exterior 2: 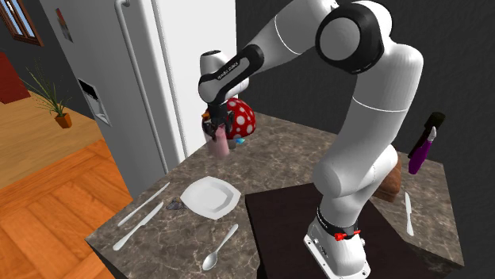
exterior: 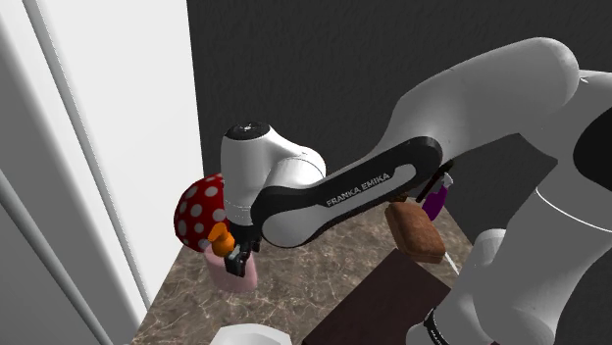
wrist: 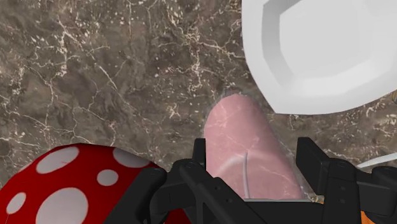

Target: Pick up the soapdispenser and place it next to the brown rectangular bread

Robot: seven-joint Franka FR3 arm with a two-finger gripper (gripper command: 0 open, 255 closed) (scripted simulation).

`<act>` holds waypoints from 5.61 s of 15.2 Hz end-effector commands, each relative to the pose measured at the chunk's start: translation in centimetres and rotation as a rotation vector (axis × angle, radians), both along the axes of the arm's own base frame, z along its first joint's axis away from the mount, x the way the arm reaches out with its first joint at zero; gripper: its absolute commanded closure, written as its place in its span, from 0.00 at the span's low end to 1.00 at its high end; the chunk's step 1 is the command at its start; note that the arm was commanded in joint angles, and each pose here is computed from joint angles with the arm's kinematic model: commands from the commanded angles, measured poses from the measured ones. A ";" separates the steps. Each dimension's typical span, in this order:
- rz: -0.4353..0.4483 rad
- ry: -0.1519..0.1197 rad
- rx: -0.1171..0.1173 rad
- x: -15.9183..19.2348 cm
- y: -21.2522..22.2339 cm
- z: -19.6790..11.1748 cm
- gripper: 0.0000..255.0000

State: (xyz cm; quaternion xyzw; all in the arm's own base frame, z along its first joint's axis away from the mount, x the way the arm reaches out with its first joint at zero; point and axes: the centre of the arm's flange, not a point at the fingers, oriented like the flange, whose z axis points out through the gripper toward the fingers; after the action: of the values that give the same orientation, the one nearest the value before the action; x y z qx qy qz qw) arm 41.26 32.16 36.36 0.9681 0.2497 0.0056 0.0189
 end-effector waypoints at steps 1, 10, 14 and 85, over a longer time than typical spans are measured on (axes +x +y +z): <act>0.000 0.000 0.000 0.0 0.0 1.0 1.00; 0.000 0.000 0.000 0.0 0.0 5.7 1.00; 0.000 0.000 0.000 0.0 0.0 7.9 1.00; 0.000 0.000 0.000 -5.6 -57.7 2.1 1.00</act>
State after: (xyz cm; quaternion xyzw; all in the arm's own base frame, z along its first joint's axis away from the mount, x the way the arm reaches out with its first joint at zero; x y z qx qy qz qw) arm 35.68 -25.54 38.98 0.9681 0.2497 0.0051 0.0185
